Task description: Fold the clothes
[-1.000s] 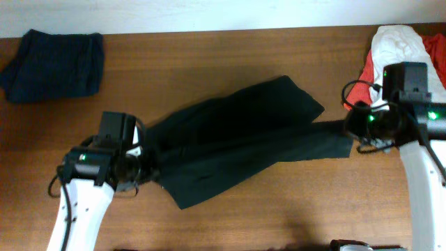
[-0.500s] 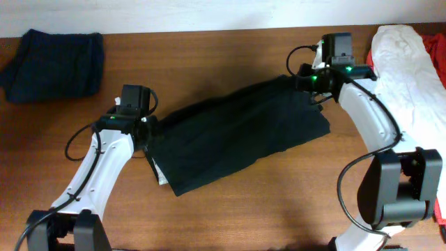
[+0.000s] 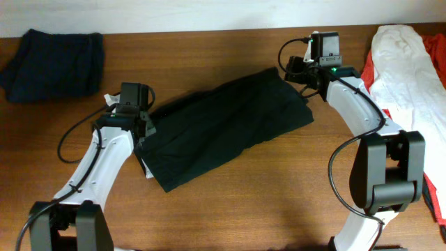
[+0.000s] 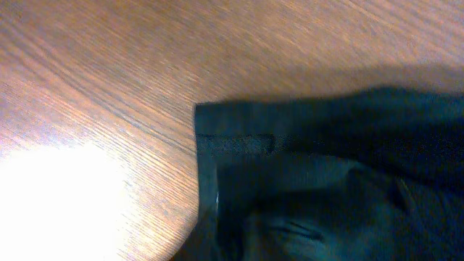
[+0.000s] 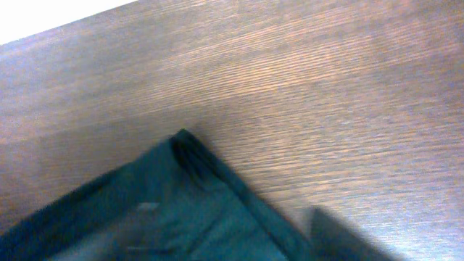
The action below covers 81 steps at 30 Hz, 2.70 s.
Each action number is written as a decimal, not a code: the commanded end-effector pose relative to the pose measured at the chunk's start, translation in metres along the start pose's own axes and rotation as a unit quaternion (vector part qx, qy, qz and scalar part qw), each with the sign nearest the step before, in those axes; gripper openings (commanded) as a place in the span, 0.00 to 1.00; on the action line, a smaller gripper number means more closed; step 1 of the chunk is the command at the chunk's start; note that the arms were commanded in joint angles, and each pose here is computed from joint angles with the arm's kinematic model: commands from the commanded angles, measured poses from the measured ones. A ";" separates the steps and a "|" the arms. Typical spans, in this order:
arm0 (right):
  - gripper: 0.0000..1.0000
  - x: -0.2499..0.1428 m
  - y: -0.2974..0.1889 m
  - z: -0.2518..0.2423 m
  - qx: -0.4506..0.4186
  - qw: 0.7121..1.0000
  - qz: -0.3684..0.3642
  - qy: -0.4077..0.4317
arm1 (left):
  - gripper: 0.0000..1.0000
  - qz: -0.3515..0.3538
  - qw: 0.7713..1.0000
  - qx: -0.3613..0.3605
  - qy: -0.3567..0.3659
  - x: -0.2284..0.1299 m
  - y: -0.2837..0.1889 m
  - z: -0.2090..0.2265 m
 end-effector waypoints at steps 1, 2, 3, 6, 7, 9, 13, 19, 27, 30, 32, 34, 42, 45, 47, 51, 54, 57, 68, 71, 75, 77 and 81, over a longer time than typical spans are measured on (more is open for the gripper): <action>0.99 0.015 -0.008 -0.002 -0.019 1.000 -0.007 -0.023 | 0.68 -0.020 0.999 0.034 -0.025 0.015 -0.004 0.016; 0.99 0.021 -0.016 -0.004 -0.026 0.999 0.000 -0.020 | 0.68 -0.019 0.999 0.036 -0.029 0.019 -0.010 0.019; 0.99 0.030 -0.030 -0.005 -0.032 0.999 0.015 -0.015 | 0.69 -0.020 0.999 0.037 -0.034 0.028 -0.024 0.024; 0.99 0.026 -0.041 -0.002 -0.026 0.996 0.054 -0.065 | 0.72 0.009 1.000 -0.018 -0.016 0.030 -0.041 0.016; 0.99 0.020 -0.038 -0.004 -0.031 0.995 0.072 -0.063 | 0.72 0.049 0.995 -0.082 0.002 0.021 -0.042 0.004; 0.93 0.006 -0.028 -0.007 -0.027 0.992 0.104 -0.059 | 0.66 0.104 0.981 -0.160 0.038 0.003 -0.042 -0.016; 0.30 -0.025 0.013 -0.012 -0.001 0.984 0.171 -0.047 | 0.08 0.170 0.964 -0.179 0.097 -0.030 -0.020 -0.047; 0.04 -0.069 0.065 -0.028 -0.016 0.969 0.243 -0.037 | 0.01 0.222 0.956 -0.152 0.118 -0.053 0.058 -0.069; 0.04 -0.108 0.060 -0.046 -0.105 0.937 0.334 0.013 | 0.01 0.265 0.958 -0.037 0.099 -0.065 0.093 -0.032; 0.04 -0.115 0.035 -0.041 -0.100 0.918 0.383 0.034 | 0.01 0.302 0.949 -0.009 0.086 -0.075 0.085 -0.023; 0.04 -0.121 0.013 -0.039 -0.120 0.900 0.415 0.055 | 0.01 0.317 0.945 0.006 0.085 -0.079 0.080 -0.017; 0.04 -0.126 -0.003 -0.035 -0.126 0.893 0.429 0.056 | 0.01 0.308 0.947 0.020 0.087 -0.075 0.074 -0.013; 0.63 -0.127 -0.125 -0.018 -0.146 0.942 0.298 0.049 | 0.38 0.166 0.982 0.024 0.083 -0.024 0.002 0.012; 0.91 -0.100 -0.129 0.004 -0.050 0.972 0.228 0.013 | 0.82 0.139 0.987 0.011 0.077 -0.016 -0.011 0.014; 0.91 -0.096 -0.113 0.013 -0.009 0.974 0.224 0.019 | 0.99 0.139 0.987 0.011 0.076 -0.016 -0.010 0.014; 0.86 -0.109 -0.068 0.026 0.059 0.959 0.271 0.051 | 0.99 0.137 0.988 0.011 0.076 -0.015 -0.010 0.014; 0.75 -0.119 -0.035 0.027 0.072 0.948 0.296 0.091 | 0.99 0.138 0.988 0.011 0.076 -0.015 -0.010 0.014; 0.75 -0.112 -0.017 0.033 0.104 0.954 0.268 0.086 | 0.99 0.138 0.987 0.011 0.076 -0.016 -0.010 0.014; 0.06 -0.097 0.009 0.038 0.125 0.964 0.213 0.097 | 0.99 0.140 0.987 0.010 0.077 -0.016 -0.010 0.014; 0.04 -0.062 0.008 0.051 0.154 0.971 0.151 0.108 | 0.95 0.140 0.987 0.010 0.076 -0.016 -0.010 0.014; 0.43 -0.043 0.009 0.057 0.153 0.979 0.099 0.092 | 0.91 0.138 0.988 0.009 0.076 -0.015 -0.011 0.014; 0.90 -0.043 0.012 0.045 0.110 0.987 0.088 0.083 | 0.89 0.122 0.990 0.002 0.071 -0.008 -0.021 0.014; 0.99 -0.033 -0.006 0.019 0.064 0.987 0.129 0.075 | 0.66 0.043 0.997 -0.048 0.044 0.012 -0.064 0.018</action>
Point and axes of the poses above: each gripper's point midway between its finger pads, its own y axis out along the fingers, its own z axis along the line the jaws close on, x = y × z, the point moved 7 cm from there along -y, back along the fingers, and after that the axes turned 2 degrees about y, right-handed, at the moved point
